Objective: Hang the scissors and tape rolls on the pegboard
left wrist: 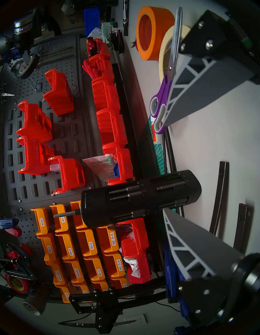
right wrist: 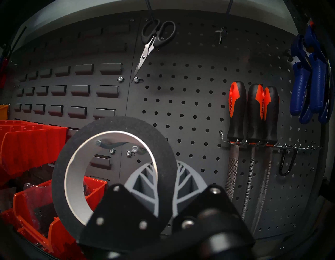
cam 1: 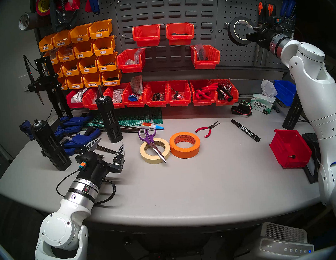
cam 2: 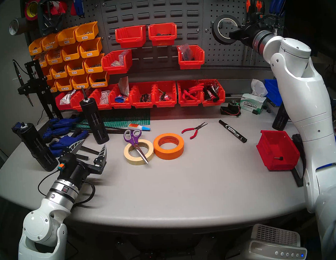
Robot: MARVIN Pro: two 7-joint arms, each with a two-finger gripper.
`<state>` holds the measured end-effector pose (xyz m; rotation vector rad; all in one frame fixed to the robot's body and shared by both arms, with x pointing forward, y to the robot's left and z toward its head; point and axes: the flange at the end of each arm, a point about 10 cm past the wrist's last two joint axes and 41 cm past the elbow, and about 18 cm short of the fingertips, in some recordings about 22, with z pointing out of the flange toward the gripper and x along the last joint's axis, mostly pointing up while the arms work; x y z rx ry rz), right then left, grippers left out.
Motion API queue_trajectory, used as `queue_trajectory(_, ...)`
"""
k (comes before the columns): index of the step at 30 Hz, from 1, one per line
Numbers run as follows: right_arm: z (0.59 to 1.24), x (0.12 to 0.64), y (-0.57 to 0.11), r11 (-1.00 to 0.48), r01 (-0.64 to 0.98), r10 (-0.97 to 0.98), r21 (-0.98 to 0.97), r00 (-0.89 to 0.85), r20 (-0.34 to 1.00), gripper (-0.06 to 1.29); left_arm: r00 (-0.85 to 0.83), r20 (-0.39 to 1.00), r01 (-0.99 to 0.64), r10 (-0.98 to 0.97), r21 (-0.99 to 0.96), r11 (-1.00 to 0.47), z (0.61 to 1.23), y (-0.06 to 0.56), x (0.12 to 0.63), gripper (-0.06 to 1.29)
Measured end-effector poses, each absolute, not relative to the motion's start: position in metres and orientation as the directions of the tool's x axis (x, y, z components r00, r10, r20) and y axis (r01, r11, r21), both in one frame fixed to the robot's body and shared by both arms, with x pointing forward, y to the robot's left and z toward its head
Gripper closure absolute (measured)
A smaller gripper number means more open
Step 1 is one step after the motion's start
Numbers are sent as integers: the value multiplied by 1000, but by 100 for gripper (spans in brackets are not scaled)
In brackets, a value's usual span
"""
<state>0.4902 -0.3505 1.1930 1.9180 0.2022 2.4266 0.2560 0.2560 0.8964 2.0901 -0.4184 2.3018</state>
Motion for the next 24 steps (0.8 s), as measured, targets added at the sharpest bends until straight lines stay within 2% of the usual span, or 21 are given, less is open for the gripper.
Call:
queue_trajectory(7,1190,490,-350,-990,43,118,131,-229,966,115,-112,978,-181,-174,-193,-964,896,256,256,0)
queue_trajectory(10,1189,490,-350,-990,43,119,132,-229,966,110,-112,978,-181,-175,-193,-964,896,256,256,0)
queue_trajectory(12,1190,489,-350,-990,42,120,133,-230,966,101,-112,978,-181,-174,-193,-964,896,256,256,0)
queue_trajectory(15,1190,488,-350,-990,43,121,134,-233,965,100,-112,978,-181,-175,-193,-964,896,256,256,0)
queue_trajectory(16,1191,487,-350,-990,43,122,135,-234,964,94,-112,978,-181,-175,-193,-964,896,256,256,0)
queue_trajectory(24,1198,477,-348,-989,65,115,136,-259,959,93,-112,978,-181,-175,-193,-964,896,256,256,0)
